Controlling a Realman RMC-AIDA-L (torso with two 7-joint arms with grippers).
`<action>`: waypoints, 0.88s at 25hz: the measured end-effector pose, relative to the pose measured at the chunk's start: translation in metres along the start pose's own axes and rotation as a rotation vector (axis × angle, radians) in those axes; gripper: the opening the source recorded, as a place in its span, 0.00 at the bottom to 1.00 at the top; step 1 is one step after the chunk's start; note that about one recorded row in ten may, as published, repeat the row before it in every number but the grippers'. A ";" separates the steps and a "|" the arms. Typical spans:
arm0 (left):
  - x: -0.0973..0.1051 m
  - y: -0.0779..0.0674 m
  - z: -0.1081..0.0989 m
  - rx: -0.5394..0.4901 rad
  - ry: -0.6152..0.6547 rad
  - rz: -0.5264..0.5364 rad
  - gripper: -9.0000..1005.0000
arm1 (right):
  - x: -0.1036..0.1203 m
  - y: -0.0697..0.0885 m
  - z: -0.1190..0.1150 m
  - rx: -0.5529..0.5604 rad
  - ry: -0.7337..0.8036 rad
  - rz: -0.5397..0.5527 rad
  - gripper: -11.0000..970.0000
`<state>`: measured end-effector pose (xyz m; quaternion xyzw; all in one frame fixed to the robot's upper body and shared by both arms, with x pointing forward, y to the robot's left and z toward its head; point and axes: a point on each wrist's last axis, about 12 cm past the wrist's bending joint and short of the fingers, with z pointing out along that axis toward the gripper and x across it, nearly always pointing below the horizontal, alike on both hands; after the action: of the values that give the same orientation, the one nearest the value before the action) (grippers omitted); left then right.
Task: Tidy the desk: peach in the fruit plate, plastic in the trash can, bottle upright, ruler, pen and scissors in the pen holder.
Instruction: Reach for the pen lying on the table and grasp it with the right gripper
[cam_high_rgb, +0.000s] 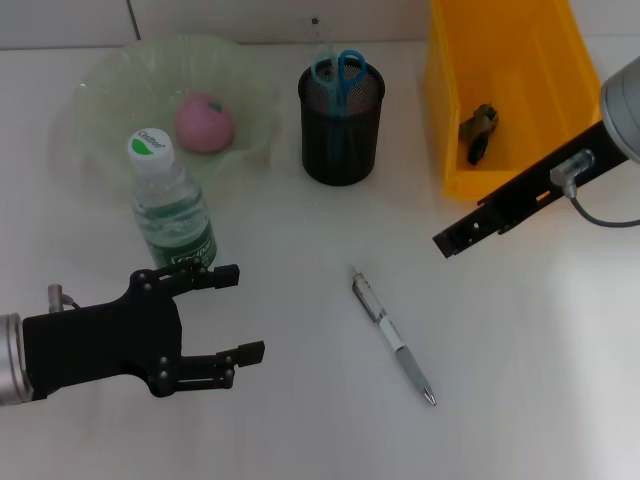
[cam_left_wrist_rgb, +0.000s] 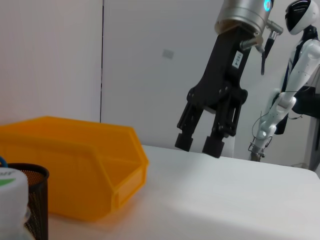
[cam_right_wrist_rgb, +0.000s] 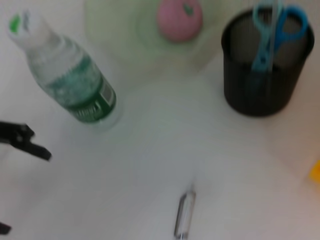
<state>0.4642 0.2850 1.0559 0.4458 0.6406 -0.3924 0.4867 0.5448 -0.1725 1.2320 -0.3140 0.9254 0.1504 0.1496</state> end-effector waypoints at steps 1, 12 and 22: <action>0.000 0.000 0.000 0.000 0.000 0.000 0.86 | 0.000 0.000 0.000 0.000 0.000 0.000 0.85; 0.004 -0.004 -0.003 -0.009 0.004 0.009 0.86 | -0.009 -0.001 0.045 -0.016 0.110 0.011 0.85; 0.005 -0.007 -0.006 -0.005 0.007 0.023 0.86 | -0.025 0.006 0.063 -0.098 0.103 0.028 0.85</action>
<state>0.4555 0.2895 1.0526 0.4536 0.6380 -0.3836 0.4900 0.5715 -0.1312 1.1848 -0.3154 0.9277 0.1812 0.0841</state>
